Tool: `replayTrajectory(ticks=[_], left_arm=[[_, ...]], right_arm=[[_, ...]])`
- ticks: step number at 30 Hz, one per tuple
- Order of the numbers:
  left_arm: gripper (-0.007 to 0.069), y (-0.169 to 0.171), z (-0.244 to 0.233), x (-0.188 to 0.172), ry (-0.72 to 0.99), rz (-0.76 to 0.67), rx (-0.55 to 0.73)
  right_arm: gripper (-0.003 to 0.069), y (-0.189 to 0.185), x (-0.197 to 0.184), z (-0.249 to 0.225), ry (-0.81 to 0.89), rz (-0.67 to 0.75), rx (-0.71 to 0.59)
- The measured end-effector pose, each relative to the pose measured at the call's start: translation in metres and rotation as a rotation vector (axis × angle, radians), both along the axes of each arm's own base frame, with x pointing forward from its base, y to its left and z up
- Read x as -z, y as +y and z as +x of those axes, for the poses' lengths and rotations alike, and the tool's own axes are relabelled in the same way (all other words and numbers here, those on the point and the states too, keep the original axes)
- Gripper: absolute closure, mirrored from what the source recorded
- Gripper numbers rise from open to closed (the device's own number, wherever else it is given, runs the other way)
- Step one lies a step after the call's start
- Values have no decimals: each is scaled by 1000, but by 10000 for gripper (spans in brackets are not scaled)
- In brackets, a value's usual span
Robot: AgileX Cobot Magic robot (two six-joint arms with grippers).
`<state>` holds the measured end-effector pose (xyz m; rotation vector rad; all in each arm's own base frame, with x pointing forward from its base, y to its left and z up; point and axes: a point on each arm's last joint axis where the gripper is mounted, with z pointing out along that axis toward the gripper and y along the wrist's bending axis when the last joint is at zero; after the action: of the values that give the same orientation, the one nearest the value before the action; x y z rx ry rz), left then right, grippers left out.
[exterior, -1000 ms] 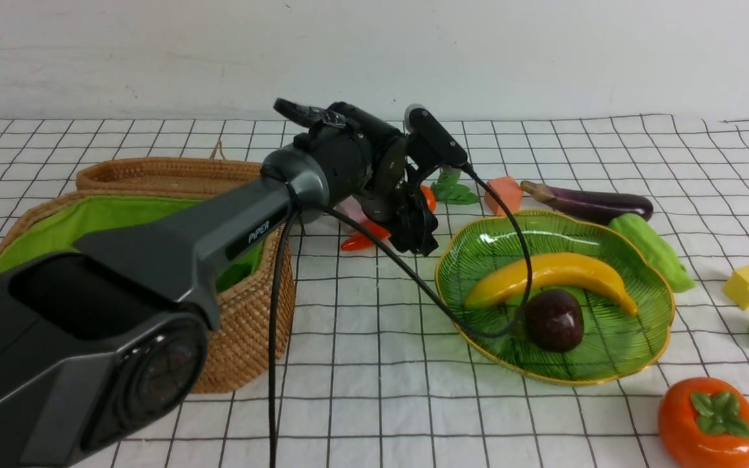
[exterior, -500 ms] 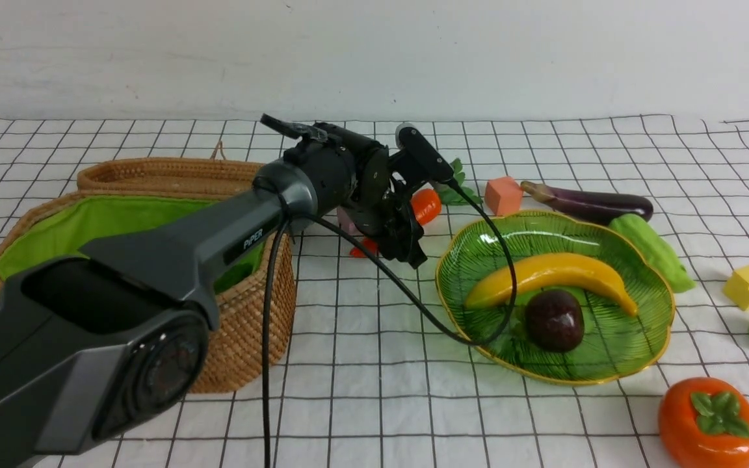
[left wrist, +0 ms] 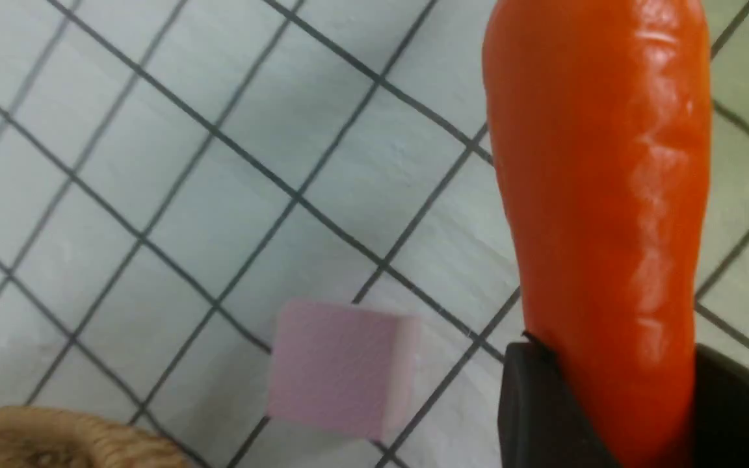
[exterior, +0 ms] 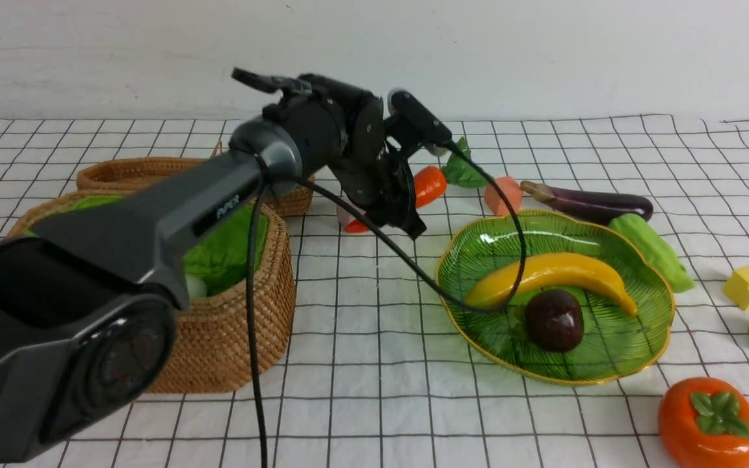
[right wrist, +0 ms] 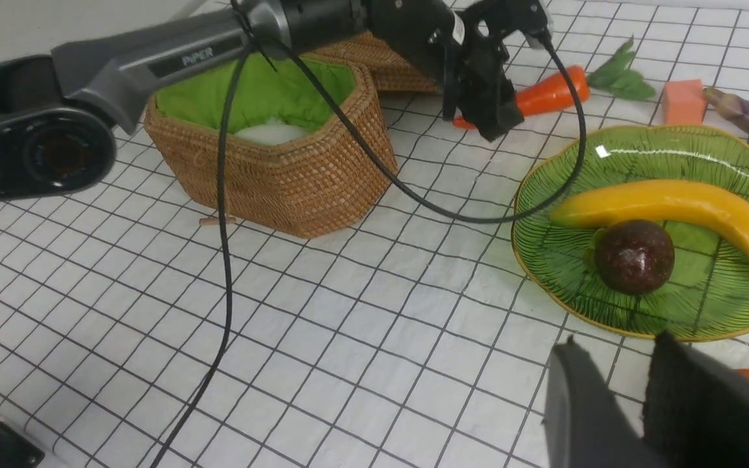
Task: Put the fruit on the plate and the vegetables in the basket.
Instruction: Use the left arm to grab a carrot and put it into the left basket
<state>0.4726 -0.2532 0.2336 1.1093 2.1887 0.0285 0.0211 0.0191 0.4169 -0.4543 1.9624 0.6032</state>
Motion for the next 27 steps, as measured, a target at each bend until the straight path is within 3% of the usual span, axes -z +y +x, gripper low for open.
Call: replayTrajectory(ticks=[6,11,16,22,27], left_arm=[[380,26,-54,-101,45,65,39],[380,53,-97,-142,66,123,66],[380,119,-151,-149,81,286,54],[380,188,-165,-114,110,437,98],[380,208,-155,-90,128,483,126]], right_arm=[[476,0,0,0,-3,3,0],[475,0,-1,0,-6,5,0],[473,0,-1,0,-8,8,-1],[471,0,-1,0,-8,7,-1],[468,1,-1,0,-3,17,-10]])
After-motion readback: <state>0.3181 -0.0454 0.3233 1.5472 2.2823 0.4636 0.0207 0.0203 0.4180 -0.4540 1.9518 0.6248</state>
